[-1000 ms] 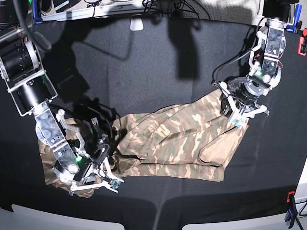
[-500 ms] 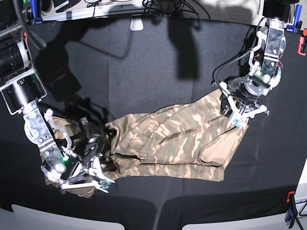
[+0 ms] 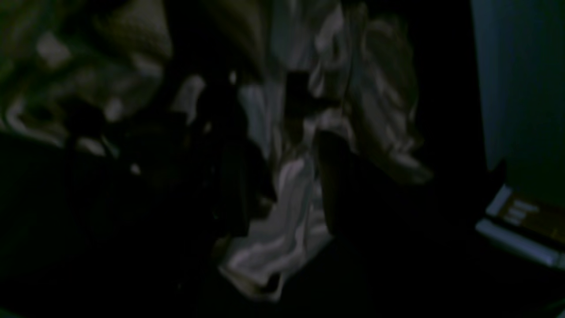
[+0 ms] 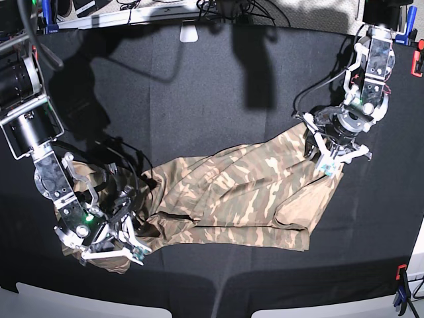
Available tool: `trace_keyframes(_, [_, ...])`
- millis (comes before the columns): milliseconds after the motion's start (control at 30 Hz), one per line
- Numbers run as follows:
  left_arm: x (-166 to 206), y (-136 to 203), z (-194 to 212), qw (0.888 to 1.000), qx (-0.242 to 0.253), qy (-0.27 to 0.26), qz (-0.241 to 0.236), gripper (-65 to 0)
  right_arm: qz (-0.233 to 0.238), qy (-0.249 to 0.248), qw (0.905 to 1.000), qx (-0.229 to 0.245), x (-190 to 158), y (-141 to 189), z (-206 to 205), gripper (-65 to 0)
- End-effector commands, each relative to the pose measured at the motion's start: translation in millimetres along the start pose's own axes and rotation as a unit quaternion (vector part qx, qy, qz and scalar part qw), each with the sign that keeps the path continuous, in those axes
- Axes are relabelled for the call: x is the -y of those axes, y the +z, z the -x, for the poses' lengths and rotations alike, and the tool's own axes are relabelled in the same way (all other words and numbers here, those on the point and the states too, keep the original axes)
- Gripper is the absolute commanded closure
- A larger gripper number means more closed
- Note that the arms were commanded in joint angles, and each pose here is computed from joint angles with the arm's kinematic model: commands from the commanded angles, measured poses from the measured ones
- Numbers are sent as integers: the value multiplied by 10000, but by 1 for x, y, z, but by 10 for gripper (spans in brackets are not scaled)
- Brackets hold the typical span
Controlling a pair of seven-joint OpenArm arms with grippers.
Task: Layout the t-shirt on the table in an organized manner, then fold the t-shirt properly
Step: 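Grasp the bunched shirt edge with the right gripper and tug it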
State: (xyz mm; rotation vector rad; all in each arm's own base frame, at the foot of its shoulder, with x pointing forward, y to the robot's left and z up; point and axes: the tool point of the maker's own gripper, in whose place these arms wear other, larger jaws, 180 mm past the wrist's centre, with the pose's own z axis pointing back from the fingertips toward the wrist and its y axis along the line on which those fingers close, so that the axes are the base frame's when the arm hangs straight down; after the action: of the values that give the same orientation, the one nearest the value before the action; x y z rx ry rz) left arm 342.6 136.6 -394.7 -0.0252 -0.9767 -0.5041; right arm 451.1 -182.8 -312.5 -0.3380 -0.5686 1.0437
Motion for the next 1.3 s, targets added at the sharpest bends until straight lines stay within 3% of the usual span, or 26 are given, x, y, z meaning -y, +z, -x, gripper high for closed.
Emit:
trace_keyframes(0, [-8,1,-16,9996,253,-24,-84,-196,251,-50,9994,253,23,10,-12,-240])
trace_keyframes(267, [-8,1,-16,9996,253,-24,-84,-196,99,-242,9987,431,19,-4,-9,-239])
trace_keyframes(400, [-8,1,-16,9996,253,-24,-84,-196,-19,-361,9985,415,13,-15,-5,-170])
trace_keyframes(500, [-8,1,-16,9996,253,-23,-83,-196,-97,-402,9978,519,7,-19,-13,-159])
trace_keyframes(833, [-8,1,-16,9997,249,-24,-84,-196,271,125,9979,578,4,-23,-45,-154])
trace_keyframes(933, [-8,1,-16,9996,251,-24,-84,-196,421,143,9978,496,10,-23,-43,-72])
trace_keyframes(1133, [-8,1,-16,9996,253,-24,-84,-196,530,129,9983,209,21,-19,-34,0])
trace_keyframes(1267, [-8,1,-16,9996,253,-24,-84,-196,632,120,9979,77,32,-15,-33,0])
